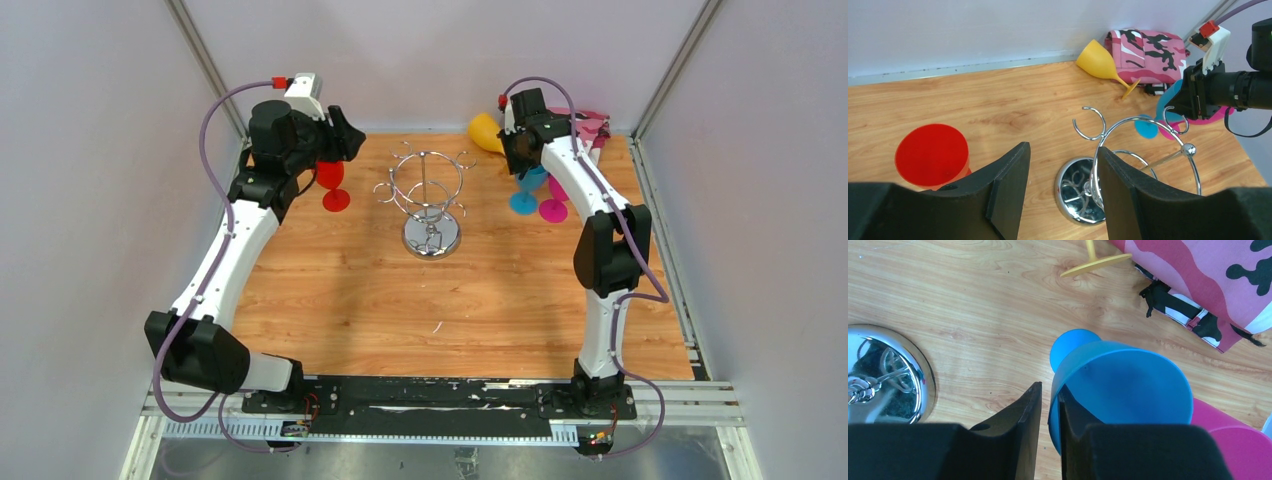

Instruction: Take the wine glass off the wine glass rack

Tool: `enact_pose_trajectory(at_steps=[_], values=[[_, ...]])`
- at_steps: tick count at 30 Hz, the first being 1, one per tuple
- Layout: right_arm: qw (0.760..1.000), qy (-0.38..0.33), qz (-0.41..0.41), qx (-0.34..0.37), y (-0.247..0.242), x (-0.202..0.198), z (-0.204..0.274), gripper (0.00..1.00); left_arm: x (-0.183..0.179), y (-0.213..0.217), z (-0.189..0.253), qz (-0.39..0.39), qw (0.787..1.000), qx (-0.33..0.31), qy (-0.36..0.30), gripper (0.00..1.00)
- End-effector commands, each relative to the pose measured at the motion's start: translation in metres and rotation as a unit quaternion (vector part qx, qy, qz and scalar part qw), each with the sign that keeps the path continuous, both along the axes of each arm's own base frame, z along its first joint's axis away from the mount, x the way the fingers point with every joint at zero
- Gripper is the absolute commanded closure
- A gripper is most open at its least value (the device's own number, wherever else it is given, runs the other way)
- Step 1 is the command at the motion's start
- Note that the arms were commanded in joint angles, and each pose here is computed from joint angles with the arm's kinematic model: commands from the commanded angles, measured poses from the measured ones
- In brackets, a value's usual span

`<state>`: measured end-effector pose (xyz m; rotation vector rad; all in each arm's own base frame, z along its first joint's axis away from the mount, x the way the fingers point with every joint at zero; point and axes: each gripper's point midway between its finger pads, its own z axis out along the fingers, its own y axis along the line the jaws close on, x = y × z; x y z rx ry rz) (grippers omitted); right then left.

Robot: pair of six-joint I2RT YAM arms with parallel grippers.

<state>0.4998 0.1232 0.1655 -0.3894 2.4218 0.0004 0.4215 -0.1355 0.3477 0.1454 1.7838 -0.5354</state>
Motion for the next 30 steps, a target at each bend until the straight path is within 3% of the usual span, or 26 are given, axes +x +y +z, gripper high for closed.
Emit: enact_pose_trajectory(at_steps=[1, 7, 14, 24, 30], values=[[1.0, 0.002, -0.005, 0.001, -0.005, 0.002, 0.002, 0.79, 0.003, -0.005, -0.005, -0.006, 1.0, -0.002, -0.001, 0.43], [1.0, 0.008, -0.009, 0.0, -0.005, 0.001, -0.003, 1.0, 0.002, -0.005, -0.006, -0.005, 1.0, -0.001, 0.0, 0.43], [1.0, -0.009, -0.001, 0.008, 0.002, -0.004, 0.016, 1.0, -0.001, -0.002, -0.006, -0.001, 1.0, -0.001, -0.001, 0.44], [0.986, -0.154, 0.017, 0.057, 0.02, -0.029, 0.152, 1.0, -0.013, 0.004, 0.007, 0.013, 1.0, -0.007, -0.018, 0.47], [0.966, -0.251, -0.019, 0.055, -0.005, -0.056, 0.234, 1.0, -0.014, 0.001, 0.009, 0.008, 1.0, -0.015, -0.021, 0.49]])
